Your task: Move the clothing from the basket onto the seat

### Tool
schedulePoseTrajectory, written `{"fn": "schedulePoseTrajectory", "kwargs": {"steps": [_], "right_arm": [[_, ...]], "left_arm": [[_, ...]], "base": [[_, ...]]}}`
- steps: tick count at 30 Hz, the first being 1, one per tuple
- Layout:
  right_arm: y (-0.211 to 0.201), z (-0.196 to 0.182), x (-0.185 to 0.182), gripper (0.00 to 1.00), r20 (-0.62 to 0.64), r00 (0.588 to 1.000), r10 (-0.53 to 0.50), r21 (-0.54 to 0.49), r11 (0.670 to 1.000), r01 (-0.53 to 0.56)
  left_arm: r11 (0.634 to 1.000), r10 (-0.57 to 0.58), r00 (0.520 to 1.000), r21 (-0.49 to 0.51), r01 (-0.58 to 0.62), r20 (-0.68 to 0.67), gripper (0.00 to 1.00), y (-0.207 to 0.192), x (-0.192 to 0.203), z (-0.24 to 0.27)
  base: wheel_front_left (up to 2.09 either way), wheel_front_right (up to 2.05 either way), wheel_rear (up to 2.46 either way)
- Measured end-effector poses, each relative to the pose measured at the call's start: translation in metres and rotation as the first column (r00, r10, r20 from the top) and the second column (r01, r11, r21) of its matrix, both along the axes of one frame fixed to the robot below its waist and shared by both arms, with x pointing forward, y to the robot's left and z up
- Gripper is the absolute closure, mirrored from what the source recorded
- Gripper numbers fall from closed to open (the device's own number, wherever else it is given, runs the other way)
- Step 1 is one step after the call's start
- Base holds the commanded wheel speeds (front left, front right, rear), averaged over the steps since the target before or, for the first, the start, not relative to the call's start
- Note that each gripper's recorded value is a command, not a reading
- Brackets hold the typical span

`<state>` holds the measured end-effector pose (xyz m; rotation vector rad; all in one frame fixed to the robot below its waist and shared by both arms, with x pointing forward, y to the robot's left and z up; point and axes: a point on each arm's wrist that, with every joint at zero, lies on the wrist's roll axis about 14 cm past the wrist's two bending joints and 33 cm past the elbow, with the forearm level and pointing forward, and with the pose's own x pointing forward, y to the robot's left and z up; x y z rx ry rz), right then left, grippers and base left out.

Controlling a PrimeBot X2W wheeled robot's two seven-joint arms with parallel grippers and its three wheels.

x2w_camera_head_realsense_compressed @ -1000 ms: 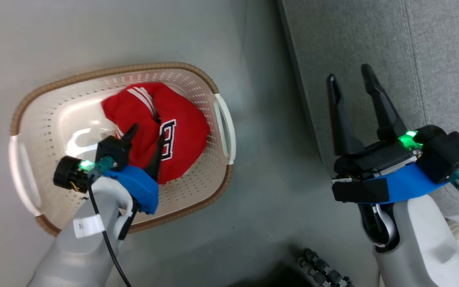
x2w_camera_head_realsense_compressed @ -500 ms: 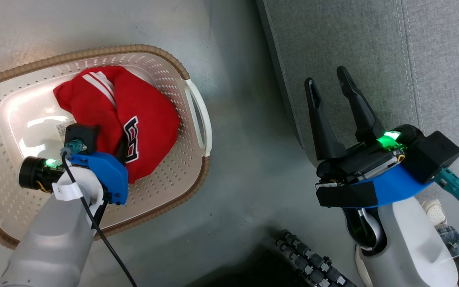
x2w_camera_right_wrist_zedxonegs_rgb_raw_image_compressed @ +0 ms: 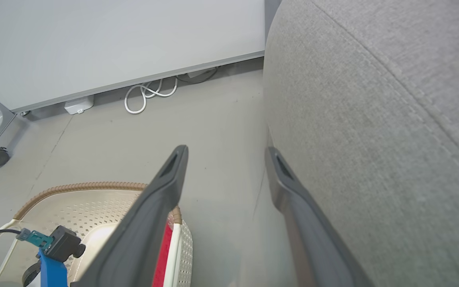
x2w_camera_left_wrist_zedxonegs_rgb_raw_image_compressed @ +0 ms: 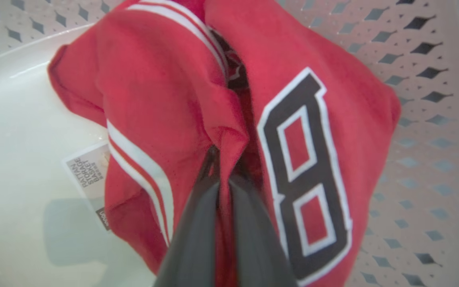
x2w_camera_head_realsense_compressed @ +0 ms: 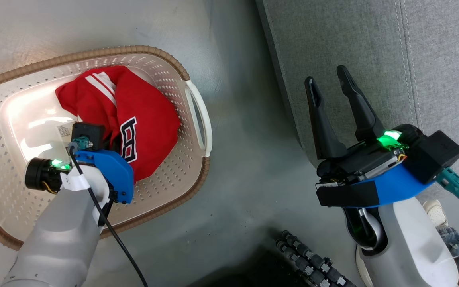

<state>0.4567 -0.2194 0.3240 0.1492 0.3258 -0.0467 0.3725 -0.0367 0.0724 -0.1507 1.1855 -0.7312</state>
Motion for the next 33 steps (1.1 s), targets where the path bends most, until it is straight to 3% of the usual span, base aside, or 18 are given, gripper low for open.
{"fn": "schedulePoseTrajectory", "kwargs": {"steps": [18, 33], "right_arm": [[0.006, 0.014, 0.005, 0.0, 0.038, 0.999, 0.017, 0.003, 1.0, -0.017], [0.017, 0.076, -0.004, 0.0, 0.15, 0.987, 0.051, -0.031, 0.998, -0.046]], "left_arm": [[0.999, 0.024, 0.998, -0.026, -0.023, 0.051, 1.0, -0.004, 0.013, 0.026], [0.982, 0.124, 0.948, -0.171, -0.075, 0.292, 1.0, -0.019, 0.043, 0.155]], "base": [[0.0, 0.0, 0.0], [0.0, 0.0, 0.0]]}}
